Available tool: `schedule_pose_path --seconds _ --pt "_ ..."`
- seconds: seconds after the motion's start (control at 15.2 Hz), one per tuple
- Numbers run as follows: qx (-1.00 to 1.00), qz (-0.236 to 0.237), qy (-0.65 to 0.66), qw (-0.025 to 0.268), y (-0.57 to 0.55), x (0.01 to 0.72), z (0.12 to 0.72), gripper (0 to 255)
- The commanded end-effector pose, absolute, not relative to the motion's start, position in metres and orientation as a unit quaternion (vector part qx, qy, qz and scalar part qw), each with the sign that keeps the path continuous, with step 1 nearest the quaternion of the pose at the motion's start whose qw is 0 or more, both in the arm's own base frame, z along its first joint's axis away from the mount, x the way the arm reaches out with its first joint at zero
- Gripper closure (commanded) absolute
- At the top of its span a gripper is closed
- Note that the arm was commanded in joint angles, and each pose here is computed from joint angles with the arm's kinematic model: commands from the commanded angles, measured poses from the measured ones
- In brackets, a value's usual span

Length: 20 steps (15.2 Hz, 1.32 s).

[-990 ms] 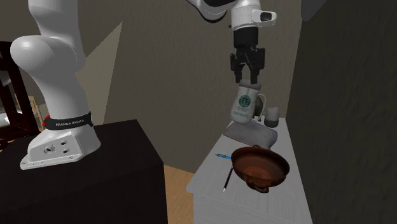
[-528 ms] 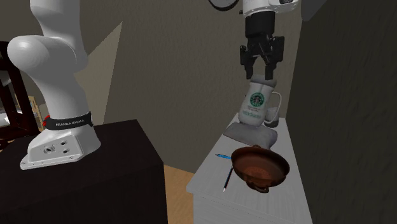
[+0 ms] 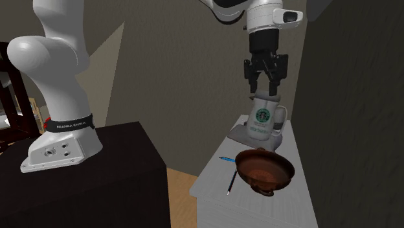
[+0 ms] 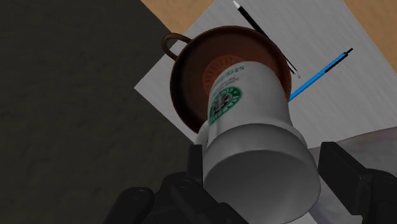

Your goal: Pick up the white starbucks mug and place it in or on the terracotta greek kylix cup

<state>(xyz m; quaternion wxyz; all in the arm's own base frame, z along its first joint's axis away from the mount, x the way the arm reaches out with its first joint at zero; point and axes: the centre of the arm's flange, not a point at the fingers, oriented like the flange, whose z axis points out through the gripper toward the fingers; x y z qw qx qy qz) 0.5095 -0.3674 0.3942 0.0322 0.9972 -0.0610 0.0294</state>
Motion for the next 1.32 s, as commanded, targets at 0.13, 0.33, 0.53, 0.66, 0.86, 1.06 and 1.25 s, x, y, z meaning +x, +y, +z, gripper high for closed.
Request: schedule_pose_path --seconds 0.13,0.33,0.53,0.66,0.86,1.06,1.25 --pt "0.997 0.030 -0.061 0.033 -0.367 0.510 0.373 255" --pt "0.997 0.030 -0.061 0.033 -0.367 0.510 0.358 255" --pt "0.997 0.030 -0.061 0.033 -0.367 0.510 0.342 255" --pt "0.997 0.030 -0.061 0.033 -0.367 0.510 0.331 255" --pt "0.997 0.030 -0.061 0.033 -0.367 0.510 0.315 255" --pt "0.997 0.030 -0.061 0.033 -0.367 0.510 0.298 255" --pt "0.997 0.030 -0.061 0.033 -0.367 0.510 0.298 255"
